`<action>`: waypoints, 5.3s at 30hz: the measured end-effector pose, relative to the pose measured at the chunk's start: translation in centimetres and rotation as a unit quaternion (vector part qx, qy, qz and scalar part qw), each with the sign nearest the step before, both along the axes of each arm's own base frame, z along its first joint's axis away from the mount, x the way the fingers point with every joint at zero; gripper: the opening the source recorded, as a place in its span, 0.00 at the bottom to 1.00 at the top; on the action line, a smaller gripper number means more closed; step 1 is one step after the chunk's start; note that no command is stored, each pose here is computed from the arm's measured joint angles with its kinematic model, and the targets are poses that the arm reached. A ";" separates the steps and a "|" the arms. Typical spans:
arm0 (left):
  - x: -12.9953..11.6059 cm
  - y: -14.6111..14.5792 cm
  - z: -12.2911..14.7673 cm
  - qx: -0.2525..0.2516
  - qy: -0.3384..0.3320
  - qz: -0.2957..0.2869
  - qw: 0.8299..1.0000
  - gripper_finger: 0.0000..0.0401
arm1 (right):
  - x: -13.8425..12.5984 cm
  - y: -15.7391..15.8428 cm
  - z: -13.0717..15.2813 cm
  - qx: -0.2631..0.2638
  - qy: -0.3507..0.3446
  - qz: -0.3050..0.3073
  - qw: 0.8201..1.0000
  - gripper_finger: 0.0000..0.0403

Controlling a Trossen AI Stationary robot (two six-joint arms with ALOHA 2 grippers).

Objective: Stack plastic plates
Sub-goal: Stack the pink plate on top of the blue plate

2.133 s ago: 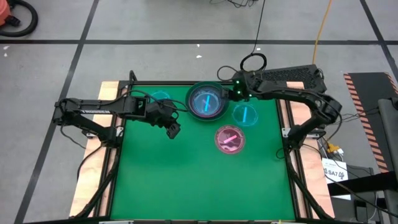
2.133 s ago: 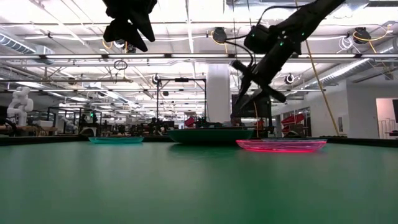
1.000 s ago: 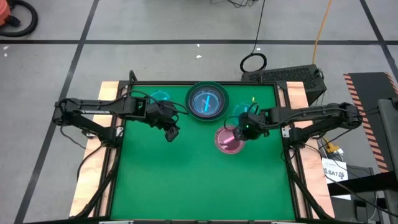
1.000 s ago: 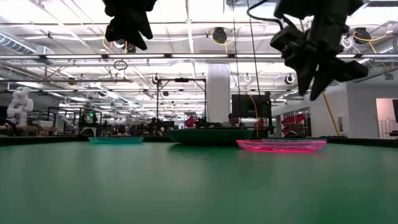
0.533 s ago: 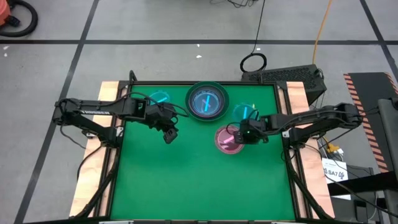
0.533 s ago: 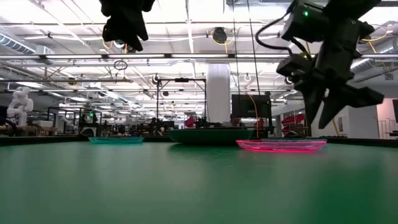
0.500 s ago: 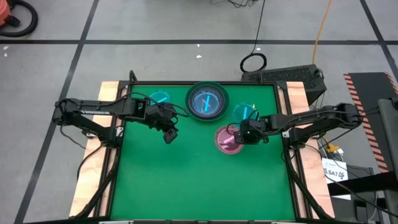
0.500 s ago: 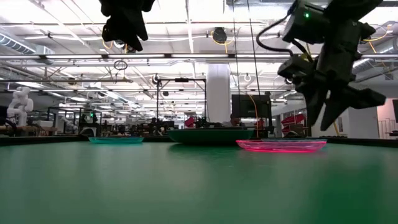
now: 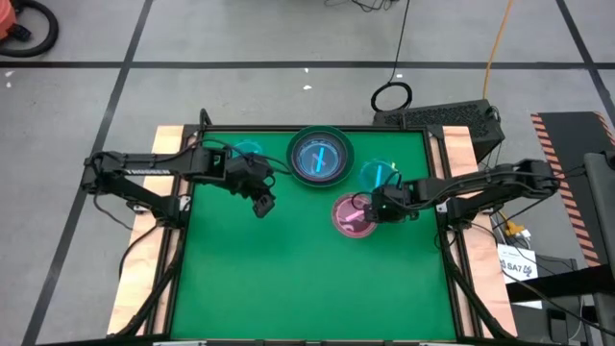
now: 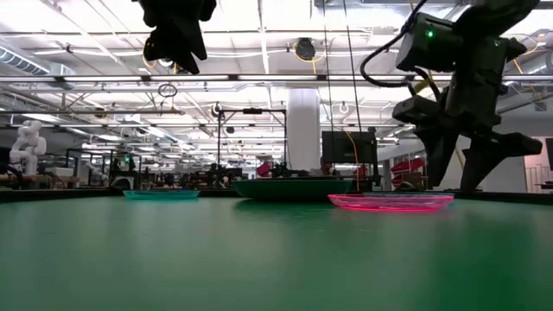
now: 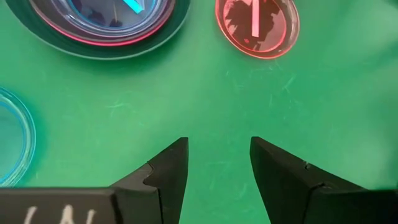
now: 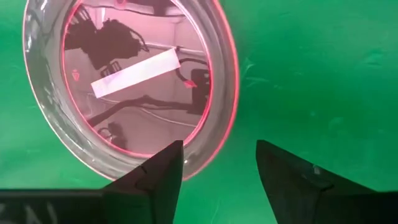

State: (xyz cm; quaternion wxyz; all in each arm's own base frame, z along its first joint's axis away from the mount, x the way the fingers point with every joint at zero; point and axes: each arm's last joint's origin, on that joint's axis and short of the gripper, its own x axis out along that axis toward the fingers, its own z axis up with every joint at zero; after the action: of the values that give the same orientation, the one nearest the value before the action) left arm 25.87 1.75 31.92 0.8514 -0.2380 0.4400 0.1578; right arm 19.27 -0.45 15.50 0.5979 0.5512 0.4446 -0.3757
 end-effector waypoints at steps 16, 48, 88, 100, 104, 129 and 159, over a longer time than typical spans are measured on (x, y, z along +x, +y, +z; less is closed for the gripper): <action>-2.4 8.0 -0.3 -0.019 0.021 0.071 0.997 0.45 | -0.3 0.0 -2.1 0.007 -0.055 -0.021 0.998 0.25; -2.8 16.1 -4.9 -0.092 0.065 0.131 0.985 0.45 | 4.0 -2.4 2.4 -0.026 -0.300 -0.078 0.950 0.00; -2.4 15.0 -4.9 -0.143 0.069 0.135 0.978 0.45 | 4.7 -15.6 6.1 -0.157 -0.301 -0.128 0.932 0.00; -2.1 14.6 -4.9 -0.146 0.070 0.134 0.978 0.45 | 6.0 -16.4 2.9 -0.136 -0.268 -0.116 0.947 0.00; -2.1 14.6 -4.9 -0.145 0.069 0.133 0.978 0.45 | 6.0 -16.4 2.6 -0.136 -0.259 -0.111 0.950 0.00; -1.9 14.7 -4.9 -0.140 0.059 0.134 0.979 0.45 | 6.9 -14.3 2.2 -0.162 -0.215 -0.151 0.951 0.00; -1.1 13.5 -4.9 -0.143 0.063 0.118 0.981 0.45 | 7.2 -13.7 2.1 -0.161 -0.214 -0.139 0.953 0.21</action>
State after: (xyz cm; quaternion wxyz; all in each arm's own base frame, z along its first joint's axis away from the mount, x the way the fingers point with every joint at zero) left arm 24.74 15.26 27.05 0.7546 -0.3974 0.4793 0.2070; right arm 26.47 -14.18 17.63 0.7017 0.5714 0.1586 -0.3949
